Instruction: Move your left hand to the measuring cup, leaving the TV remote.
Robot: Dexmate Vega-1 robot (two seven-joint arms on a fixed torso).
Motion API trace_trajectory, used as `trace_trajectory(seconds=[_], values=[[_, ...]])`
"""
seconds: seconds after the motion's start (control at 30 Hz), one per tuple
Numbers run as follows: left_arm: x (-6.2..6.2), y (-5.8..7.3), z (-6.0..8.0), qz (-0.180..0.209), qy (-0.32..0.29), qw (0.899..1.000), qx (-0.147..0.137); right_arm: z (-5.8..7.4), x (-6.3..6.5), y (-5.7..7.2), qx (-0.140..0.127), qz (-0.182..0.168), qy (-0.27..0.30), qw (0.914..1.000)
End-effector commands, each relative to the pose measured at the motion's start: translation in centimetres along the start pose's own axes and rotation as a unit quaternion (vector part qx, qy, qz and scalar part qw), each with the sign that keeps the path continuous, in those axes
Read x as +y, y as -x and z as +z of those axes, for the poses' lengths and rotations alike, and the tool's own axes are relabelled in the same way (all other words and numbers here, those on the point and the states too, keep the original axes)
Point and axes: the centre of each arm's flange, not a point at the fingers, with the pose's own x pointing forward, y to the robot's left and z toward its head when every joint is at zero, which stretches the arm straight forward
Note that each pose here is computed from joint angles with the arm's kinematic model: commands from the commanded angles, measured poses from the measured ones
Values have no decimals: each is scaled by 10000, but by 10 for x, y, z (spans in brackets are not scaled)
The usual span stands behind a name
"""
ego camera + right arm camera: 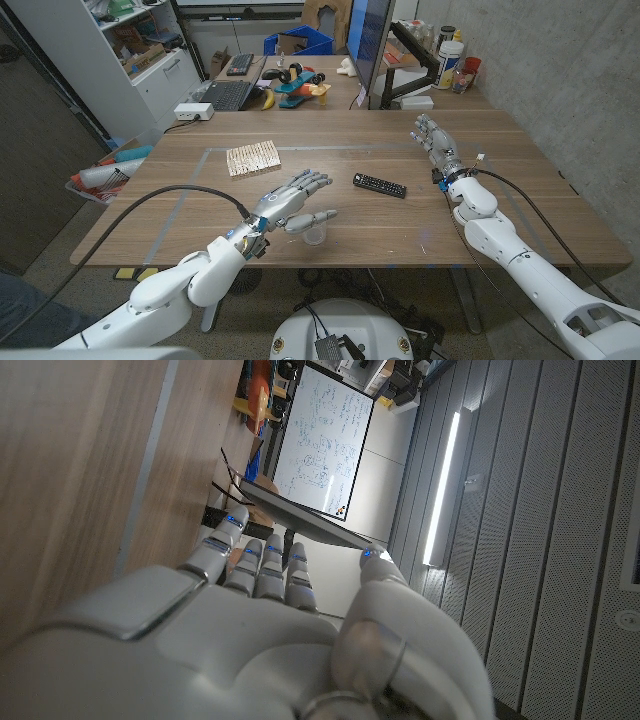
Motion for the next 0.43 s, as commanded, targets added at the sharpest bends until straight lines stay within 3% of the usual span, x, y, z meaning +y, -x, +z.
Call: trace_trajectory(seconds=[0.03,0.43], values=[[-2,-1,-1,-25,-84,10000,31,3,0,6,-10,-32,125,9999],[-2,-10,-2,-41,-60,10000,-58,4,-6,6,2,-102,165,9998]])
